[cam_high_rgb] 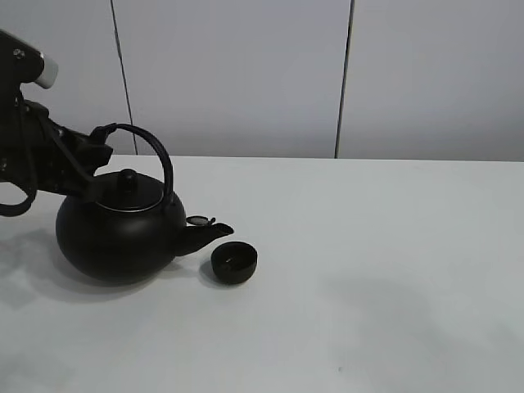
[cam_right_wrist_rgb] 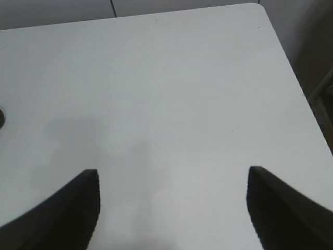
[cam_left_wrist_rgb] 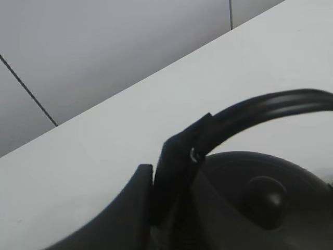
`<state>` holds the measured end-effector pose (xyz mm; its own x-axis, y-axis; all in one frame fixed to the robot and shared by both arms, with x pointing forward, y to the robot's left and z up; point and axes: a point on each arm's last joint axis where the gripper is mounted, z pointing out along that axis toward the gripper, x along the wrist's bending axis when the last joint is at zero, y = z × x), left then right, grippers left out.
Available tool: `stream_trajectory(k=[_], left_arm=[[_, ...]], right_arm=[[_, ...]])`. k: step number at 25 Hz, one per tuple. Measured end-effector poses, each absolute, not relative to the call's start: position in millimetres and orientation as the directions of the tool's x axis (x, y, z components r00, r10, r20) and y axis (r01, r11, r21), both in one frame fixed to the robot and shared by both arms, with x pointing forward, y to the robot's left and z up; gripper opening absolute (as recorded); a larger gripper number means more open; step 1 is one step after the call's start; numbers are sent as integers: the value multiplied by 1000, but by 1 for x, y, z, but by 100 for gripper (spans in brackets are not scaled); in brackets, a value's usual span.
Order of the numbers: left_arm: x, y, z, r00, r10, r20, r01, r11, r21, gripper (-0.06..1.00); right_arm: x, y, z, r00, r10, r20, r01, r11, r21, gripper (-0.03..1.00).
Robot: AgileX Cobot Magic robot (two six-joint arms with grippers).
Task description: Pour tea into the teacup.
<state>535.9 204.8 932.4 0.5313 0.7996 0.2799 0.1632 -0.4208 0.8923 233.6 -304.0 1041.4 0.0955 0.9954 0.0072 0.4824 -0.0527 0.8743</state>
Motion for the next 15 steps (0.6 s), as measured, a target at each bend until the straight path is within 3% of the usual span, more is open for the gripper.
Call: stream_trajectory(k=[15], left_arm=[[536, 205, 932, 541, 775, 328, 133, -464, 876, 12]], right_arm=[[234, -304, 1041, 96, 995, 7, 484, -52, 874, 53]])
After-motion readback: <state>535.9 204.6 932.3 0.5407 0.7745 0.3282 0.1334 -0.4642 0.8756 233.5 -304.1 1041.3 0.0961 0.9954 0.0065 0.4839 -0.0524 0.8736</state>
